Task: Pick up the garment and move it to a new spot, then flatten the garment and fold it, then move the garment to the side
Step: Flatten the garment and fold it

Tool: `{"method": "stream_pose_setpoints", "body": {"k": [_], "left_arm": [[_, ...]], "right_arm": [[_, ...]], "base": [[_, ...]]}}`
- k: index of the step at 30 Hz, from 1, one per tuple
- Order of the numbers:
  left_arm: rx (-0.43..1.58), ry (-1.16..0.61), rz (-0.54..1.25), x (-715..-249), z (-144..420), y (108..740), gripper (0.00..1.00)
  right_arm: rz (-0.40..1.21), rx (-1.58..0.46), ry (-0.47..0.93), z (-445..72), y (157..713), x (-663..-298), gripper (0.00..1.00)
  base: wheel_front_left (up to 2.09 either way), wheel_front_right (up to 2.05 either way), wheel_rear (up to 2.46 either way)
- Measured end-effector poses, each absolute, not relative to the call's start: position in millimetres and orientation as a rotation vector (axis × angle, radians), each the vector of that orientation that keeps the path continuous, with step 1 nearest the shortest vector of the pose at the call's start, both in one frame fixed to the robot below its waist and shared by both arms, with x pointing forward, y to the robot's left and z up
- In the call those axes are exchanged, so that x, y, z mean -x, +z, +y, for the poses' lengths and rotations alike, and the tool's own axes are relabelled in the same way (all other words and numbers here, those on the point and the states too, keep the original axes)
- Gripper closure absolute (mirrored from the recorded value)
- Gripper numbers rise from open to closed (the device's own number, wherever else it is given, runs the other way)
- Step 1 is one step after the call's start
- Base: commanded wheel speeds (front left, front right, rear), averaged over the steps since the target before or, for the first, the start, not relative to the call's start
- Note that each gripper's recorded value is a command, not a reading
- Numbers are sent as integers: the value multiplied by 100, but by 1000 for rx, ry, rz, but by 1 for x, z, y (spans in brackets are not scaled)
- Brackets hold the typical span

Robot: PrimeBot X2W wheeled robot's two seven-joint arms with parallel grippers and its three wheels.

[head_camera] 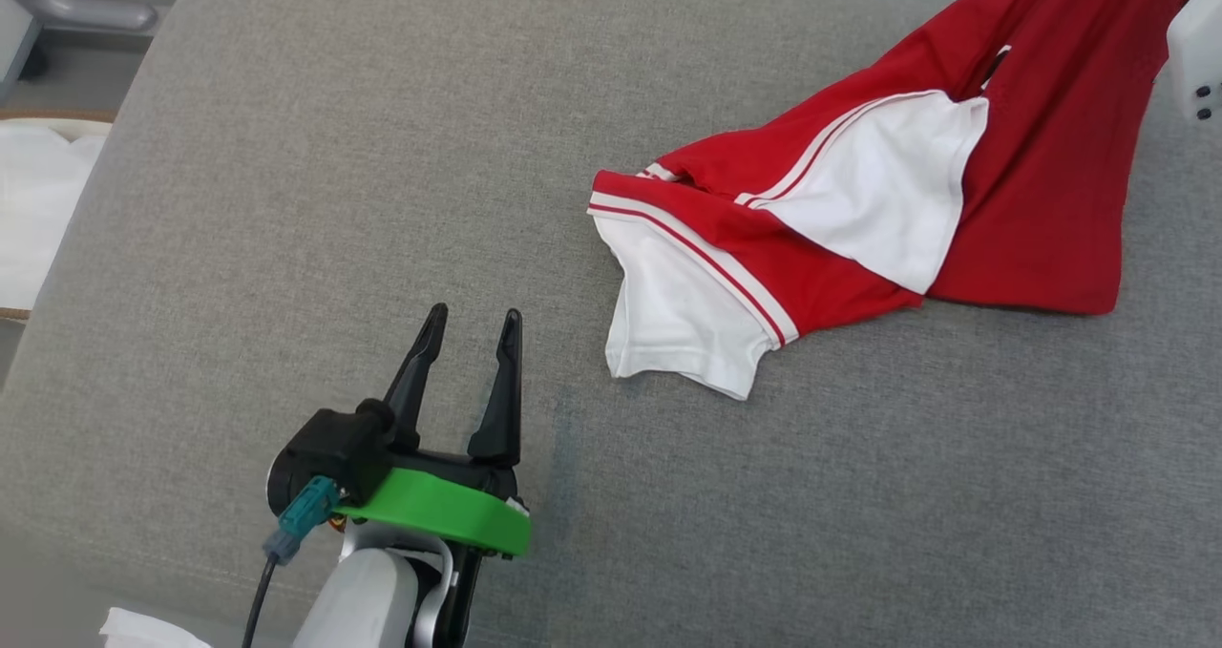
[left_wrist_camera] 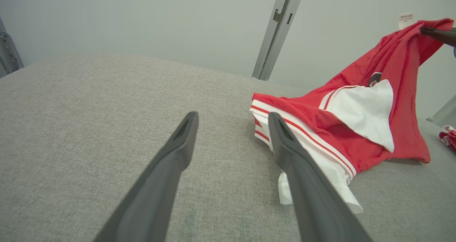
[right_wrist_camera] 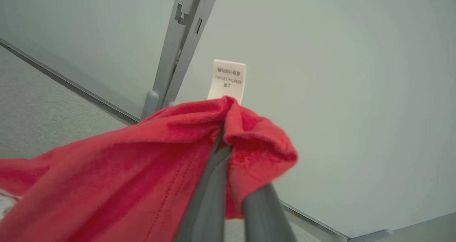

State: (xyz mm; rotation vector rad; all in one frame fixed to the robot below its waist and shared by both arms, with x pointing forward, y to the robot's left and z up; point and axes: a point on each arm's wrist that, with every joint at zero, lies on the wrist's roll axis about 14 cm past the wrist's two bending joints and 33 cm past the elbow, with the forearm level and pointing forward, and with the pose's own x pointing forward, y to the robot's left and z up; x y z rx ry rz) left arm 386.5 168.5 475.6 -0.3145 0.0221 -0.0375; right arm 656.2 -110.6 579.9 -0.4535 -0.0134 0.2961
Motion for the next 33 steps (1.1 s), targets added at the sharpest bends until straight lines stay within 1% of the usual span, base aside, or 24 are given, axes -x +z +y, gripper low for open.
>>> {"method": "stream_pose_setpoints", "body": {"k": [3,6,11,16,25,33], "left_arm": [[318,-38,39,-389,167,471,0],[320,-33,51,-390,167,466,0],[322,-44,61,-394,162,463,0],[320,-75,66,-399,153,461,0],[325,-132,60,-399,137,464,0],[334,-152,89,-374,129,458,0]], "right_arm": [[10,450,306,-105,562,-663,0],[16,424,331,-94,548,-663,0],[-20,392,342,-92,544,-654,0],[-38,353,335,-100,541,-634,0],[-37,223,302,-110,529,-573,0],[-31,97,225,-128,512,-497,0]], "base": [[0,0,0],[0,0,0],[0,0,0],[0,0,0],[0,0,0],[0,0,0]]}}
